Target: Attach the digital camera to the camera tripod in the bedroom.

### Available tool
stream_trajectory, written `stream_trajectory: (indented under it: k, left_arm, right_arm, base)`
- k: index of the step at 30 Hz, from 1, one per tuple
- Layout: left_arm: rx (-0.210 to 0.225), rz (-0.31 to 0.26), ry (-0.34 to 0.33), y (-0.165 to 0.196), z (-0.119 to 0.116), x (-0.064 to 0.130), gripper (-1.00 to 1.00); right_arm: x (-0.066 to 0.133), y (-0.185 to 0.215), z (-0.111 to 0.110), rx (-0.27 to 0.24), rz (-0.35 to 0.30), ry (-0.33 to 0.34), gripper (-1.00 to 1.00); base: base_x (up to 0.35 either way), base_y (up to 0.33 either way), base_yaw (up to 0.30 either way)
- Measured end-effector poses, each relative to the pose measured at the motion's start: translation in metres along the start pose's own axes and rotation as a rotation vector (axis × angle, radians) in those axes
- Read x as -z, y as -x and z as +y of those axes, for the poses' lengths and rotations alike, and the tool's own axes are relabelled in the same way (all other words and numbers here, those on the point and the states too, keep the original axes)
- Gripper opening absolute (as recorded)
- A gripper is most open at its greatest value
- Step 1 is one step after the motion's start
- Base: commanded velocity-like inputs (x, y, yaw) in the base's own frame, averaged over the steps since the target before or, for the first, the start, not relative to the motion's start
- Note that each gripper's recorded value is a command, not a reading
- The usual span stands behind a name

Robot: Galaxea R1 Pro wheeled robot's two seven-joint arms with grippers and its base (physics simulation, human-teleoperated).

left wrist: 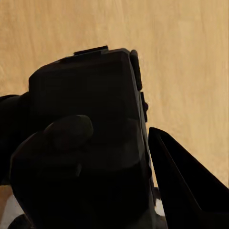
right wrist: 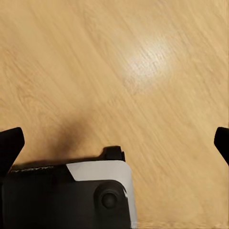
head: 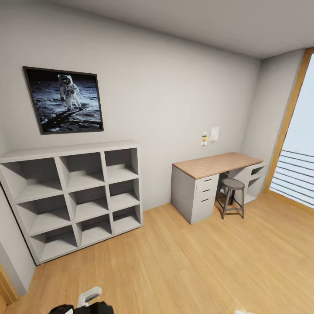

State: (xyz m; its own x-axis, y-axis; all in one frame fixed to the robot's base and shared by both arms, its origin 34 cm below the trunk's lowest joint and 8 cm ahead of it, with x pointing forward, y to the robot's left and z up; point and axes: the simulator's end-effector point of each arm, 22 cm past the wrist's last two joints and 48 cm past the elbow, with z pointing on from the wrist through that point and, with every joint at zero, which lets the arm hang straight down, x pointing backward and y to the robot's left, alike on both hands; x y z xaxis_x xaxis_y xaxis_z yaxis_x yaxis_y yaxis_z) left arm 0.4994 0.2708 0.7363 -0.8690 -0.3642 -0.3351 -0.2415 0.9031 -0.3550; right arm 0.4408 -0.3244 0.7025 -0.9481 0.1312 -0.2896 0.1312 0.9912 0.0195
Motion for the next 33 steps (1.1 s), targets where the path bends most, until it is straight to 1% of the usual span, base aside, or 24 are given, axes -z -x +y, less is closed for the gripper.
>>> stream_trajectory:
  k: [1,2,5,6,7,8,9,12,14,16,21,26,28,29,30,32,33]
  left_arm:
    - [-0.016,0.021,0.016,-0.014,0.006,-0.001,-1.0]
    - [-0.016,0.044,0.03,-0.032,0.012,-0.003,-1.0]
    - [-0.046,0.083,0.06,-0.069,0.028,-0.004,-1.0]
    - [-0.058,0.063,0.069,-0.088,0.037,-0.005,-1.0]
    - [-0.074,0.11,0.102,-0.127,0.058,-0.001,-1.0]
    - [-0.081,0.103,0.1,-0.128,0.058,-0.001,-1.0]
    - [-0.076,0.099,0.1,-0.135,0.06,-0.001,-1.0]
    - [-0.079,0.116,0.111,-0.155,0.068,0.002,-1.0]
    - [-0.079,0.136,0.12,-0.175,0.076,0.005,-1.0]
    - [-0.078,0.142,0.123,-0.185,0.079,0.007,-1.0]
    - [-0.079,0.138,0.126,-0.193,0.082,0.008,-1.0]
    - [-0.084,0.137,0.142,-0.195,0.089,0.01,-1.0]
    - [-0.087,0.136,0.177,-0.196,0.098,0.012,-1.0]
    - [-0.092,0.139,0.232,-0.199,0.11,0.015,-1.0]
    - [-0.092,0.139,0.258,-0.2,0.115,0.016,-1.0]
    - [-0.094,0.14,0.29,-0.201,0.122,0.018,-1.0]
    - [-0.094,0.14,0.295,-0.202,0.122,0.018,-1.0]
  right_arm:
    - [-0.002,-0.008,0.0,0.0,0.008,0.001,1.0]
    - [-0.005,-0.022,0.0,0.004,0.019,0.001,1.0]
    - [-0.007,-0.032,-0.001,0.023,0.013,-0.002,1.0]
    - [-0.008,-0.033,-0.001,0.048,-0.005,-0.005,1.0]
    - [-0.009,-0.038,0.0,0.055,-0.007,-0.004,1.0]
    - [-0.009,-0.042,0.0,0.058,-0.005,-0.004,1.0]
    - [-0.01,-0.054,-0.001,0.061,0.002,-0.005,1.0]
    - [-0.013,-0.087,-0.003,0.067,0.025,-0.006,1.0]
    - [-0.015,-0.118,-0.005,0.069,0.04,-0.007,1.0]
    - [-0.015,-0.14,-0.007,0.069,0.041,-0.008,1.0]
    - [-0.013,-0.178,-0.011,0.072,0.021,-0.007,1.0]
    - [-0.01,-0.198,-0.012,0.074,0.017,-0.006,1.0]
    - [-0.009,-0.206,-0.013,0.075,0.022,-0.007,1.0]
    - [-0.008,-0.214,-0.014,0.075,0.028,-0.009,1.0]
    - [-0.008,-0.217,-0.015,0.076,0.031,-0.009,1.0]
    - [-0.007,-0.223,-0.016,0.076,0.035,-0.01,1.0]
    - [-0.007,-0.224,-0.016,0.077,0.034,-0.011,1.0]
  base:
    - [0.0,0.0,0.0]
    - [0.0,0.0,0.0]
    - [0.0,0.0,0.0]
    - [0.0,0.0,0.0]
    - [0.0,0.0,0.0]
    - [0.0,0.0,0.0]
    - [0.0,0.0,0.0]
    - [0.0,0.0,0.0]
    - [0.0,0.0,0.0]
    - [0.0,0.0,0.0]
    - [0.0,0.0,0.0]
    - [0.0,0.0,0.0]
    - [0.0,0.0,0.0]
    - [0.0,0.0,0.0]
    - [0.0,0.0,0.0]
    - [0.0,0.0,0.0]
    - [0.0,0.0,0.0]
